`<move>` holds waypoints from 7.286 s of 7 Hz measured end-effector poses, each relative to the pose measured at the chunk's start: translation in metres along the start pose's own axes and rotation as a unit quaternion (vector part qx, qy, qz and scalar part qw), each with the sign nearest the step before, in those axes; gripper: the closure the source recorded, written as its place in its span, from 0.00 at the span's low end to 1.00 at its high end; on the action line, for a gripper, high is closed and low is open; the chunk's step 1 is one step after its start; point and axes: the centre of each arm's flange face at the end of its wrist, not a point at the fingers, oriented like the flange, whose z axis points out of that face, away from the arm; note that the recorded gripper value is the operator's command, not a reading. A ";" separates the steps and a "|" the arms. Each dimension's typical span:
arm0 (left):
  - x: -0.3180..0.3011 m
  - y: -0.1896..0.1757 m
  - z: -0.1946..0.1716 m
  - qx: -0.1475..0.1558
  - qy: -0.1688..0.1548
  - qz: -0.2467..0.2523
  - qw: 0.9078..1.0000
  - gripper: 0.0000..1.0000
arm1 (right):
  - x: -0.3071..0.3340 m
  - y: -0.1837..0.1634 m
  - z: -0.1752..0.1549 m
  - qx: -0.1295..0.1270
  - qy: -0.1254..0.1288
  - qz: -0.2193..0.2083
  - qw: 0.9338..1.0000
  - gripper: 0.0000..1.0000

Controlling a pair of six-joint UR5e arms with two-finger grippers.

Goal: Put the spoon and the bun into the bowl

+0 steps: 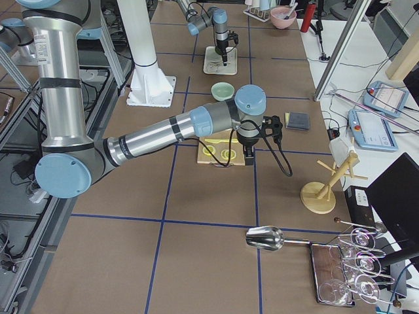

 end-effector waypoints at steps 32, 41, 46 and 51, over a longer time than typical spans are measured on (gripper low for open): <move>0.044 -0.158 -0.237 0.078 0.063 -0.041 0.994 0.00 | -0.347 0.085 0.313 -0.024 0.087 0.040 0.995 0.07; 0.024 -0.165 -0.229 0.079 0.046 -0.030 0.995 0.00 | -0.330 0.061 0.302 -0.004 0.099 0.050 0.994 1.00; -0.008 -0.181 -0.233 0.083 0.010 0.028 0.996 0.00 | -0.364 0.048 0.252 0.022 0.049 0.043 0.998 1.00; -0.165 -0.216 -0.232 0.049 -0.079 0.197 0.976 0.00 | -0.519 0.047 0.237 0.034 -0.034 0.059 0.997 1.00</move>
